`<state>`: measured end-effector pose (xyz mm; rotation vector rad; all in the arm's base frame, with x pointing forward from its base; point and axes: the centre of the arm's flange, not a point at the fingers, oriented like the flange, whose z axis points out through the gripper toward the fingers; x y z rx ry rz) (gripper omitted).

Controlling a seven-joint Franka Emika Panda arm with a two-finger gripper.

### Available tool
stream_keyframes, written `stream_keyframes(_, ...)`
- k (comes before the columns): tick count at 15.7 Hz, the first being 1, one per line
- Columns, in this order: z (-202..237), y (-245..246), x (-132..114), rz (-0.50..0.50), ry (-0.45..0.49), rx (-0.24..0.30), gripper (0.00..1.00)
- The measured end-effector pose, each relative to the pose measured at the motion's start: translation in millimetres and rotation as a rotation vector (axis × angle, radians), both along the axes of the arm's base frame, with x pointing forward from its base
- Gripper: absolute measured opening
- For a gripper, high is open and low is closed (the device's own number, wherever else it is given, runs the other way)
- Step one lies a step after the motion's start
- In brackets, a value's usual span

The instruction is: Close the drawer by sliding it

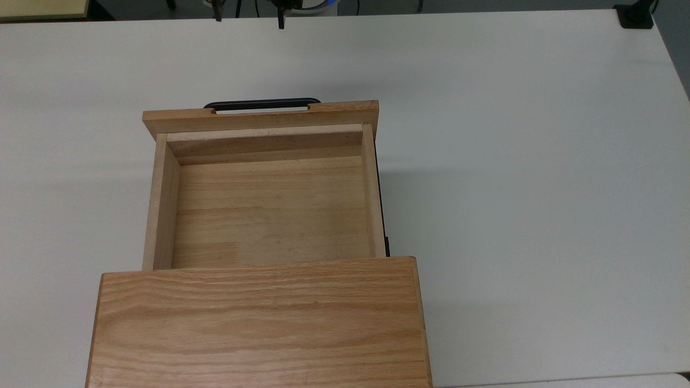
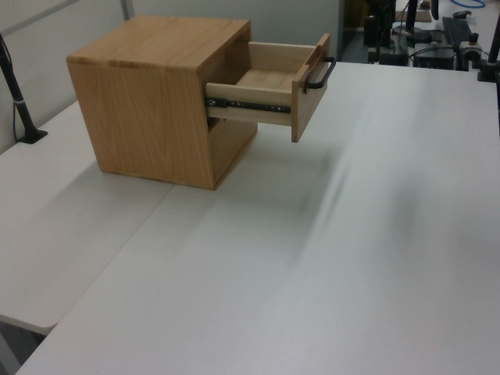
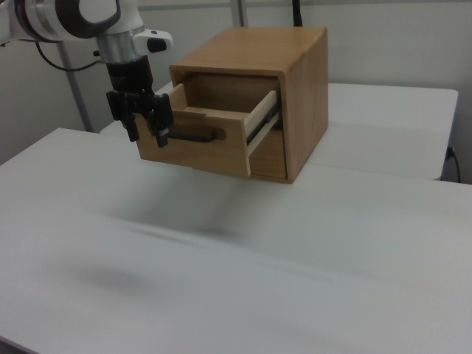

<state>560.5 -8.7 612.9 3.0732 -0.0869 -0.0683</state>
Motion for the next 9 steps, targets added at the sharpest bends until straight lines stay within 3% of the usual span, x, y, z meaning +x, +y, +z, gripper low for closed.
stream_keyframes(3,-3,1,2,0.001,0.006,0.000,0.51)
stream_keyframes(7,-15,7,13,0.015,-0.010,0.003,0.11)
stream_keyframes(9,-23,15,23,0.029,-0.030,0.010,0.08)
